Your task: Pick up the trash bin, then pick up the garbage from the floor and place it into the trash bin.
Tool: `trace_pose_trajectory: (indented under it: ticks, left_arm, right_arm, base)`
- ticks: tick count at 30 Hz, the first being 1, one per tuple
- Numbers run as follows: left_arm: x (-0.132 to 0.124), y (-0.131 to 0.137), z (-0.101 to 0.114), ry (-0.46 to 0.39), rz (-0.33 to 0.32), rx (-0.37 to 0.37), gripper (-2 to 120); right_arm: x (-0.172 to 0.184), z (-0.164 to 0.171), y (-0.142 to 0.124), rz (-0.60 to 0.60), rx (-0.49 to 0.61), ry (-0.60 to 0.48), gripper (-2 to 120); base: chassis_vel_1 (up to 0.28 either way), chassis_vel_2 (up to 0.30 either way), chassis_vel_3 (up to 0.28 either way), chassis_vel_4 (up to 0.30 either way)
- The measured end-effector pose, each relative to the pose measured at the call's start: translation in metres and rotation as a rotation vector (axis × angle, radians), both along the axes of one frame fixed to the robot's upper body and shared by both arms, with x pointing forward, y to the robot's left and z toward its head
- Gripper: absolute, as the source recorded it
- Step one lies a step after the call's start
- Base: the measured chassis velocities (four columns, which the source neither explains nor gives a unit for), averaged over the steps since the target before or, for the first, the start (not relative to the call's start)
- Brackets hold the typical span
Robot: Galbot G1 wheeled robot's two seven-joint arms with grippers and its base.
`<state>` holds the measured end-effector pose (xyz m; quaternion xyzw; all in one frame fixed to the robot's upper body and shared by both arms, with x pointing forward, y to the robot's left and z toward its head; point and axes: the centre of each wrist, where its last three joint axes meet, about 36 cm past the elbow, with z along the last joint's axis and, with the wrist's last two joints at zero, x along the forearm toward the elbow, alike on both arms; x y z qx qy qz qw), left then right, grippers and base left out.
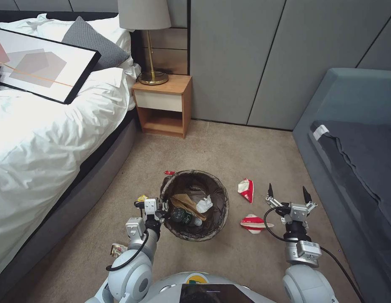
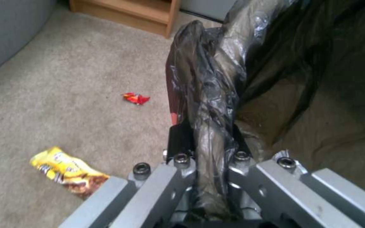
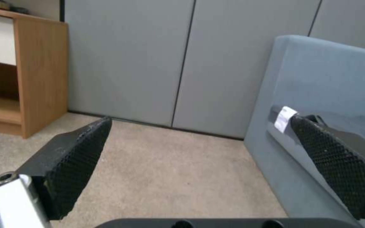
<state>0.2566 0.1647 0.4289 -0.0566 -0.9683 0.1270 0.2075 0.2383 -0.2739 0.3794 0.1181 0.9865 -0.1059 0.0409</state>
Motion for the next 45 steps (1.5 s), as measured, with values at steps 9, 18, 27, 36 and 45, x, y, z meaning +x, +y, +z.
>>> trace_pose_trajectory:
  ticks: [9, 18, 27, 36, 45]
  left_arm:
    - [0.0, 0.0, 0.0, 0.0, 0.001, -0.001, 2]
    - [-0.001, -0.001, 0.0, 0.002, 0.002, -0.003, 2]
    - [-0.003, 0.001, 0.003, -0.004, 0.001, -0.002, 2]
    - [-0.003, 0.003, 0.002, -0.006, -0.002, 0.007, 2]
    - [-0.003, 0.003, 0.003, -0.008, -0.001, 0.004, 2]
  right_arm:
    - [0.0, -0.001, 0.001, 0.0, -0.002, 0.0, 100]
    - [0.004, -0.003, 0.001, -0.02, -0.007, -0.025, 100]
    - [0.004, 0.005, -0.007, -0.012, -0.027, -0.002, 100]
    - [0.012, 0.035, -0.054, 0.095, -0.149, 0.11, 100]
    - [0.026, 0.037, -0.102, 0.39, -0.352, 0.282, 100]
  base:
    - [-0.091, 0.089, 0.096, -0.094]
    - [-0.046, 0.046, 0.035, -0.041]
    - [0.0, 0.0, 0.0, 0.0]
    - [0.0, 0.0, 0.0, 0.0]
    - [0.0, 0.0, 0.0, 0.0]
